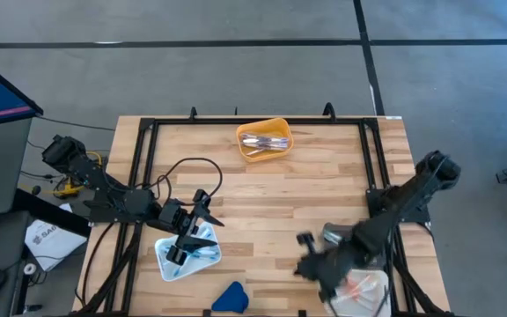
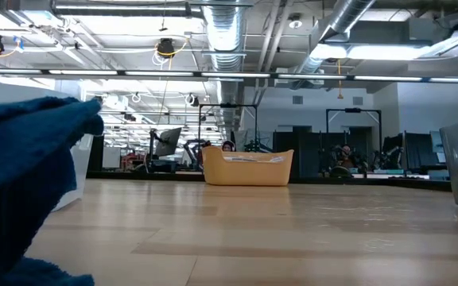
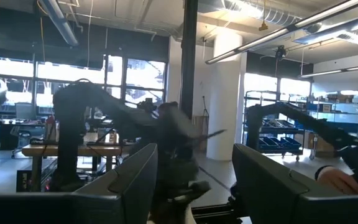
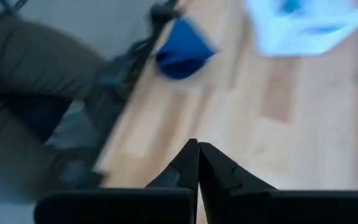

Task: Pick & Place Toothbrushes
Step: Return to Home Position

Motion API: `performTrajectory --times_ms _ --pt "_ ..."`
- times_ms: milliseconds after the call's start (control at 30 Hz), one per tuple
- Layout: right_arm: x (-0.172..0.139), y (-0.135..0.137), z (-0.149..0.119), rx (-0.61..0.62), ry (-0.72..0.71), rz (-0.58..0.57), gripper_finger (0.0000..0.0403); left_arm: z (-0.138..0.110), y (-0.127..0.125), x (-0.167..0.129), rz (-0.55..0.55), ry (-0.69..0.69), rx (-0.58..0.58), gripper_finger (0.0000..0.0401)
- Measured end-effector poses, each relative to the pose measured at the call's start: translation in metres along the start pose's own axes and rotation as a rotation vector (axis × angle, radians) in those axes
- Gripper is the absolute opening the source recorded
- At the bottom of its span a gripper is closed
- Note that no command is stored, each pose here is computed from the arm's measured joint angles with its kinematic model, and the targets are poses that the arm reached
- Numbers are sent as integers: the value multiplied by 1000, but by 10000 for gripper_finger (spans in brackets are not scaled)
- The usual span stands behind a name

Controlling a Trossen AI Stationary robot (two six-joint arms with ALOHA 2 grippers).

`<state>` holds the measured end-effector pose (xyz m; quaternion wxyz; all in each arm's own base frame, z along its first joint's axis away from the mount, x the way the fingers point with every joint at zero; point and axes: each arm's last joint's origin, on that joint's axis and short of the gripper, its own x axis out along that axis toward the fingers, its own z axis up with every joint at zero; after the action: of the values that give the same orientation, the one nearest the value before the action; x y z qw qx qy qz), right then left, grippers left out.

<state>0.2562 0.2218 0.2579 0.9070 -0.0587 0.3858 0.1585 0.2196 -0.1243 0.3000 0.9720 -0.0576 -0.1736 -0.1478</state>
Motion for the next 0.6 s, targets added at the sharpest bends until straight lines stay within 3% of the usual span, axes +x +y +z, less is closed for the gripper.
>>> performTrajectory --times_ms 200,367,600 --pt "-17 -74 -28 2 -154 -110 0 0 0 0 0 0 2 204" --pt "-41 -130 -70 79 -284 -226 0 -1 1 0 37 14 31 204" --pt "-69 -163 -121 146 -616 -344 0 -5 10 1 141 59 100 204"
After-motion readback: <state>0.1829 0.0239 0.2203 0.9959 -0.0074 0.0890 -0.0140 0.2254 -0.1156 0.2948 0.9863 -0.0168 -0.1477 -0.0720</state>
